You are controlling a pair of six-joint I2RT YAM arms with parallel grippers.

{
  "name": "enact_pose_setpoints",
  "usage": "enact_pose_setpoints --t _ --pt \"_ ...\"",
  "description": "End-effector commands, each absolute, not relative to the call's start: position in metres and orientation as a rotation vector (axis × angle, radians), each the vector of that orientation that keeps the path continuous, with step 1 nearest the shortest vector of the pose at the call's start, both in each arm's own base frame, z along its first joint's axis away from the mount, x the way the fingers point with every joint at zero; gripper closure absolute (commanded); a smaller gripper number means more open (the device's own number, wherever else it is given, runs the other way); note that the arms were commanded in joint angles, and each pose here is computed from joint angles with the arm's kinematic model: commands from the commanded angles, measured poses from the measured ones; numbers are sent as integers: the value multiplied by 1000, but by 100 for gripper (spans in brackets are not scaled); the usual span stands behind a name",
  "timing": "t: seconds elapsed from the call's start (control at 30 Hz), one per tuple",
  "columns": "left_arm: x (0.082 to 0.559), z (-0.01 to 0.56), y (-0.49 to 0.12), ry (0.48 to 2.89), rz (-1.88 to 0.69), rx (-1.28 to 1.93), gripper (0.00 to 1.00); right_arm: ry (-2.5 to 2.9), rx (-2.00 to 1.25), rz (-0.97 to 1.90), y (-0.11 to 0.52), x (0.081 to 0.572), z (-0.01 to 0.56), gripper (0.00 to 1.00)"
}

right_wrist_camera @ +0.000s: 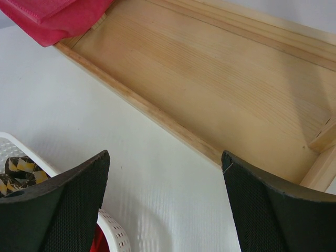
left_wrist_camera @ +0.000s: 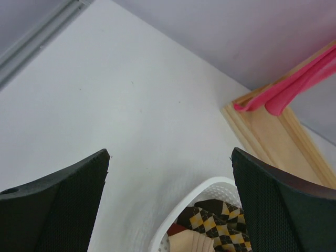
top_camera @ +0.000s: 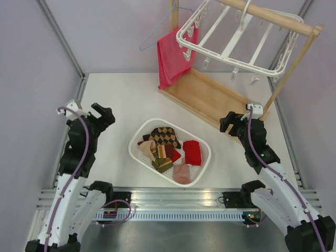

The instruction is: Remove the socks clipped to the hanger

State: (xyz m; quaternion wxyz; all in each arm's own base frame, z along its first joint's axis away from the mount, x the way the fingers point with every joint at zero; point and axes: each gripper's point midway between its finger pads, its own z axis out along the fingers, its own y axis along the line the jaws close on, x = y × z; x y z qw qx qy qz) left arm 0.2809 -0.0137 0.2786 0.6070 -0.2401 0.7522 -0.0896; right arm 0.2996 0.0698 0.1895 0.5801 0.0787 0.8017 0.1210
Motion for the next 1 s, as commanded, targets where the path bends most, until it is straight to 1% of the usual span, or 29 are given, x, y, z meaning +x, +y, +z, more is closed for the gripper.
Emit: enact_pose_setpoints --t 0.0,0.13,0.5,0.8,0.97 --pt "257 281 14 1623 -130 -675 0 1833 185 273 66 302 203 10" --pt "251 283 16 1583 -129 -672 0 1832 187 279 67 301 203 10" --pt "264 267 2 1675 -114 -604 0 1823 193 277 65 298 207 10" --pt "262 270 -5 1654 -151 -543 0 1827 197 275 64 299 206 9" --pt "265 267 -5 1661 -145 -564 0 1826 196 271 64 298 206 9"
